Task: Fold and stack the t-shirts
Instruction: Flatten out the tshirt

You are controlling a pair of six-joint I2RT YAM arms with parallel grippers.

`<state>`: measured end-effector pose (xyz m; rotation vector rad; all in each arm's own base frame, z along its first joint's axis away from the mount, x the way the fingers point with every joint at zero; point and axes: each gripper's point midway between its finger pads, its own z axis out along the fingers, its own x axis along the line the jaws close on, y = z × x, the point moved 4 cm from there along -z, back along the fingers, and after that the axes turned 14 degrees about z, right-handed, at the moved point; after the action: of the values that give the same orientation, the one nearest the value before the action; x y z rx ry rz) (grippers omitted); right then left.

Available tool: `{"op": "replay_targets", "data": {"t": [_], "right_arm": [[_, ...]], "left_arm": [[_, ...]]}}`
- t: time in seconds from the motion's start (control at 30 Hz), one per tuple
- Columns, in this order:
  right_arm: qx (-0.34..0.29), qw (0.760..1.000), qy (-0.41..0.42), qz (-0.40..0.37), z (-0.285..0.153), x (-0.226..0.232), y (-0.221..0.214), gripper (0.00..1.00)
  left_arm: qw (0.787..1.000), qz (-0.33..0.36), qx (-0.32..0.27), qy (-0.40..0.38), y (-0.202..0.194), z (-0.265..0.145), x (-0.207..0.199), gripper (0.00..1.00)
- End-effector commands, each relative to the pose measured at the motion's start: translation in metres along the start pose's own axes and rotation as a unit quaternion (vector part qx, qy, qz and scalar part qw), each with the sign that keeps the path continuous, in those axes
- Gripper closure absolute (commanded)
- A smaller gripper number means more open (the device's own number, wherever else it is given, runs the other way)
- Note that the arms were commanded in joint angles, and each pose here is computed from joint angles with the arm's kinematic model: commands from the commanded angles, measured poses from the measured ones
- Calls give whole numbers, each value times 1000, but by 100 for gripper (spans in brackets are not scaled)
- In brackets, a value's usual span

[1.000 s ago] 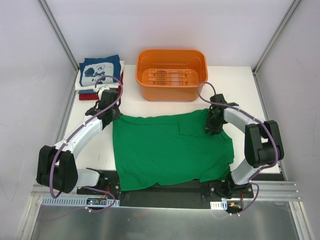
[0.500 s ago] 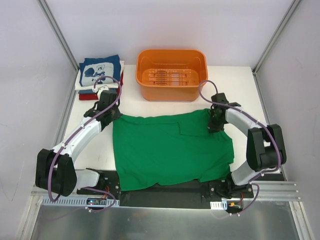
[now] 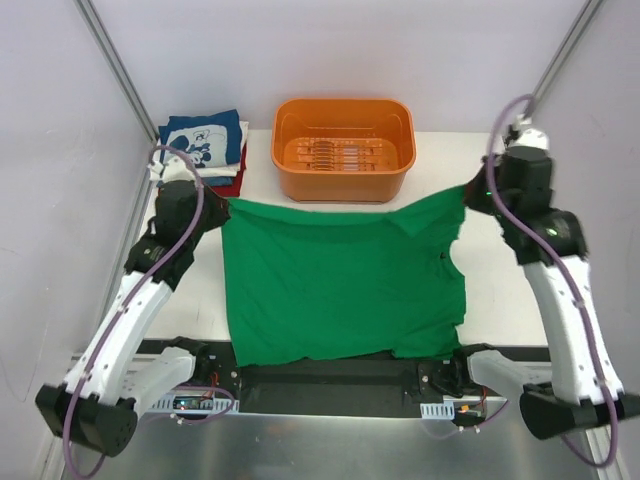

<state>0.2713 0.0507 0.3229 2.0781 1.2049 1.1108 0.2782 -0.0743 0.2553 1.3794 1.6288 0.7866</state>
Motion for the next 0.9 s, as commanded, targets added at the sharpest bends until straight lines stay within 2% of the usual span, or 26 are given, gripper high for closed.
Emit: {"op": "replay_targets", "data": {"t": [0.0, 0.03, 0.1, 0.13, 0.23, 0.27, 0.33, 0.4, 0.47, 0.5, 0.6, 0.67, 0.77, 0.87], "right_arm": [[-119, 992, 41, -3, -93, 3, 58, 99], [-160, 984, 74, 6, -127, 9, 76, 99], [-190, 976, 104, 1, -160, 11, 87, 99], [-230, 964, 134, 8, -196, 13, 100, 99], [-266, 947, 181, -8, -246, 14, 109, 99], [-296, 932, 207, -4, -277, 14, 115, 99], [-308, 918, 247, -20, -302, 18, 114, 99], [-341, 894, 290, -21, -339, 17, 114, 99], [-366, 875, 316, -19, -361, 16, 114, 99], [-390, 858, 333, -16, -378, 12, 113, 99], [-411, 835, 364, -24, -401, 11, 108, 99], [-416, 834, 363, -24, -401, 10, 110, 99], [-404, 846, 346, -33, -382, 18, 118, 99], [-359, 879, 311, -47, -332, 34, 127, 99]], "left_arm": [[988, -10, -137, -64, 76, -70, -15, 100], [982, -15, -168, -80, 88, -92, -16, 100], [970, -17, -212, -118, 110, -129, -23, 100], [961, -20, -241, -134, 118, -153, -23, 100], [932, -22, -312, -185, 140, -219, -27, 100], [923, -23, -329, -196, 145, -236, -27, 100], [899, -13, -367, -237, 152, -281, -31, 100], [879, -3, -399, -262, 159, -318, -31, 100], [868, 8, -409, -282, 159, -338, -33, 100], [858, 11, -424, -289, 163, -355, -32, 100], [849, 18, -434, -300, 166, -372, -33, 100], [851, 20, -430, -301, 168, -372, -35, 100], [862, 18, -417, -289, 173, -355, -37, 100], [890, 4, -387, -242, 180, -313, -34, 100]]}}
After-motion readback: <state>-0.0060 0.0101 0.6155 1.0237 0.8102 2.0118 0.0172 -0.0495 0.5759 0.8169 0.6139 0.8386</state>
